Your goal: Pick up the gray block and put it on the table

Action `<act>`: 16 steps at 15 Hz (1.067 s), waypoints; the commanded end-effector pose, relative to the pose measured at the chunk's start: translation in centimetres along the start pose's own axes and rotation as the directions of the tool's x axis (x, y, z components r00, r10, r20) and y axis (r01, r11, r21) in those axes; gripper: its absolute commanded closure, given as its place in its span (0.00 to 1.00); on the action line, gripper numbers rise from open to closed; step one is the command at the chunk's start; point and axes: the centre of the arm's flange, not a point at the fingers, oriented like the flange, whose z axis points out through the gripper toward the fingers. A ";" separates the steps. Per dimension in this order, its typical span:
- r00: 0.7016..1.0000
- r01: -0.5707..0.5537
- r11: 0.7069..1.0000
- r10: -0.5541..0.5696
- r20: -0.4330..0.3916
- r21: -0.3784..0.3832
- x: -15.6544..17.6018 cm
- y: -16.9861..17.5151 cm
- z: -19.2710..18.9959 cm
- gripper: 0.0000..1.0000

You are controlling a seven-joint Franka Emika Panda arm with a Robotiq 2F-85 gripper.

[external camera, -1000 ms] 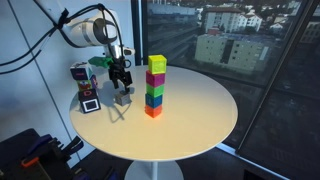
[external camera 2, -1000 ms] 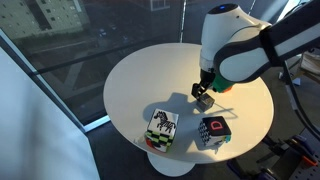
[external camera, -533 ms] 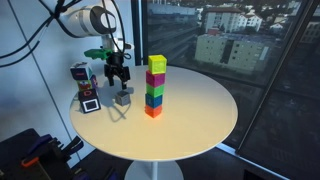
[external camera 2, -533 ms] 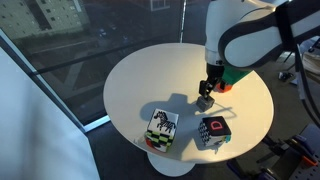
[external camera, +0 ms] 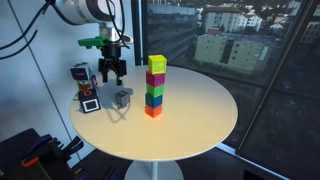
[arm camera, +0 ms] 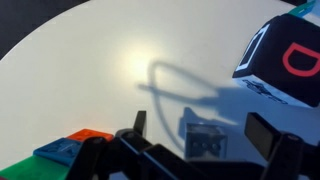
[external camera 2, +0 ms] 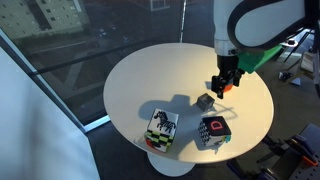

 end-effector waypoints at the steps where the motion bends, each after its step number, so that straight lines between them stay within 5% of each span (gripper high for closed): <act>1: 1.000 0.001 1.000 -0.002 0.024 0.013 -1.5 1.1 -2.3 0.00; 16: 0.992 0.001 0.994 0.013 -0.124 0.113 -5.3 4.4 -9.0 0.00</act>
